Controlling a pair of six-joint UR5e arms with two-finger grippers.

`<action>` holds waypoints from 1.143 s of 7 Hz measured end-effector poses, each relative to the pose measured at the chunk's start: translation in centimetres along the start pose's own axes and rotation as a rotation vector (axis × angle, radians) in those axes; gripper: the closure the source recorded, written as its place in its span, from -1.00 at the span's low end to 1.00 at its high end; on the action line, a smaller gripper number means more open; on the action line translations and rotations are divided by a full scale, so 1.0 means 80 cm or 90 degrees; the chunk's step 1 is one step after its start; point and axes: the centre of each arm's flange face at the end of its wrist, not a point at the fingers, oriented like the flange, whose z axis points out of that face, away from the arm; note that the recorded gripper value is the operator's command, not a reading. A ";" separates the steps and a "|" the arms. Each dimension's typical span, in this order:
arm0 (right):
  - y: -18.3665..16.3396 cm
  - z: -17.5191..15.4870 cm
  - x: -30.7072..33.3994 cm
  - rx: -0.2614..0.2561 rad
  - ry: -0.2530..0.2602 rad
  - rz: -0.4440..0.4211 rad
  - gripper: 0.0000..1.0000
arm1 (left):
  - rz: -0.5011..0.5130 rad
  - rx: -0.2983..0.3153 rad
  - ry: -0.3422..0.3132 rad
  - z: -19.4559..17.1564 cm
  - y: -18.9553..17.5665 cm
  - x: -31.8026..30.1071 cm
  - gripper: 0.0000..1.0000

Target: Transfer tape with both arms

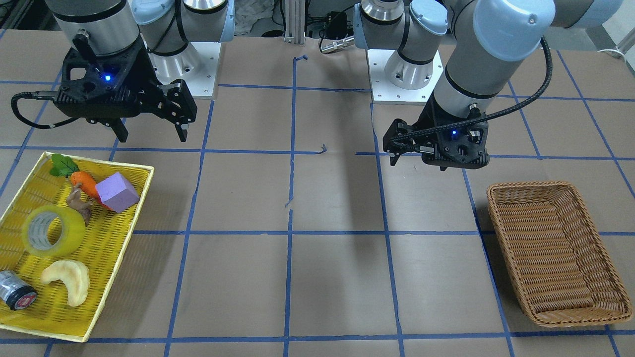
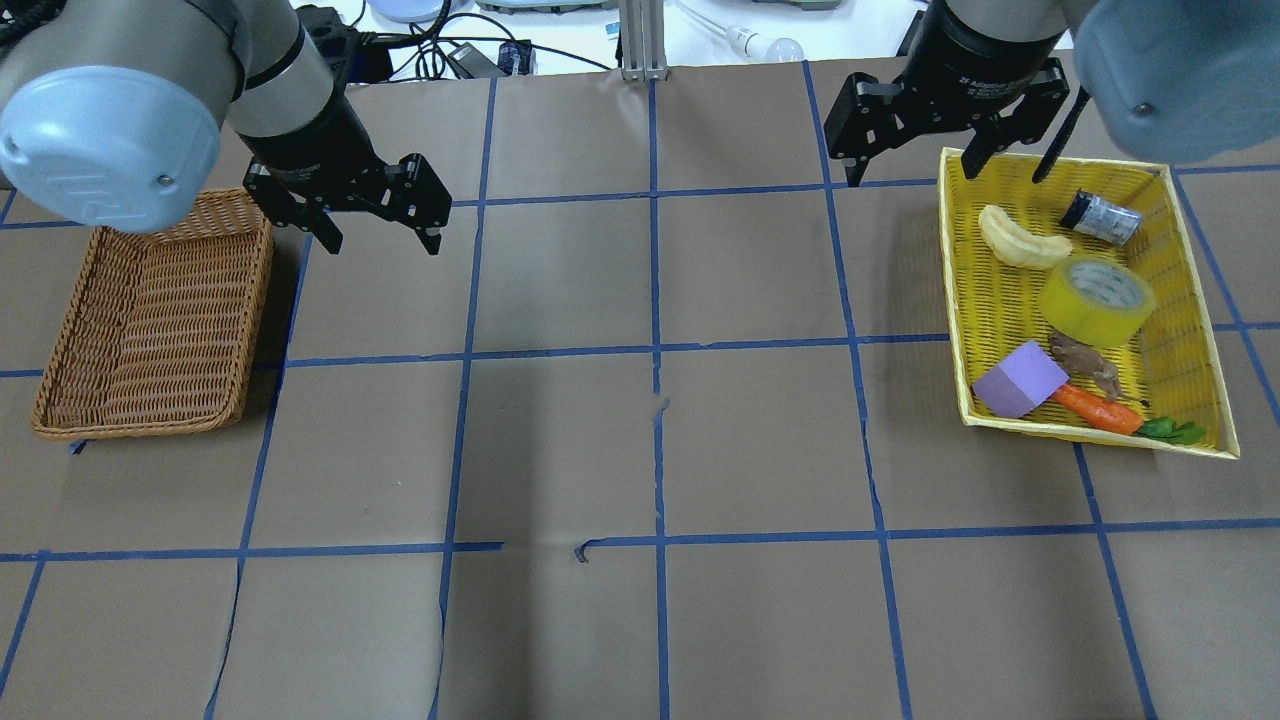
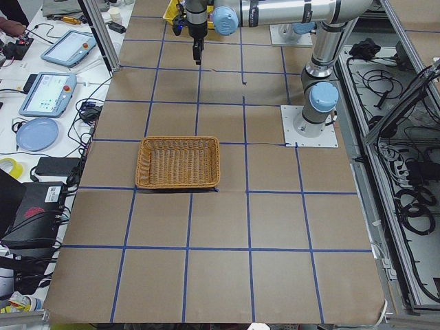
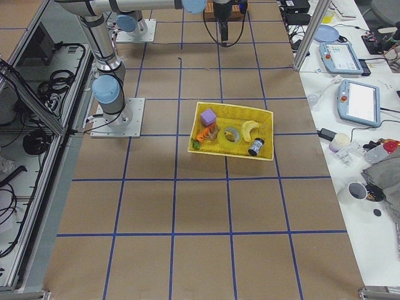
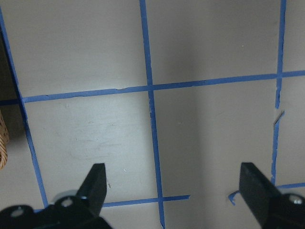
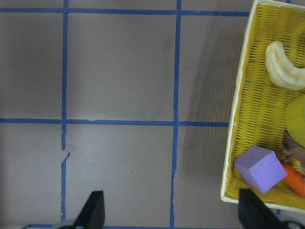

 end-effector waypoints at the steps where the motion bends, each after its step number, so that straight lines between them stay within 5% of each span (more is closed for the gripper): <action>1: 0.000 0.000 0.000 -0.001 0.000 0.000 -1.00 | -0.001 0.001 0.000 -0.002 0.000 0.000 -1.00; 8: 0.002 0.005 0.003 -0.016 0.002 0.002 -1.00 | -0.003 0.007 -0.002 -0.007 -0.001 0.000 -1.00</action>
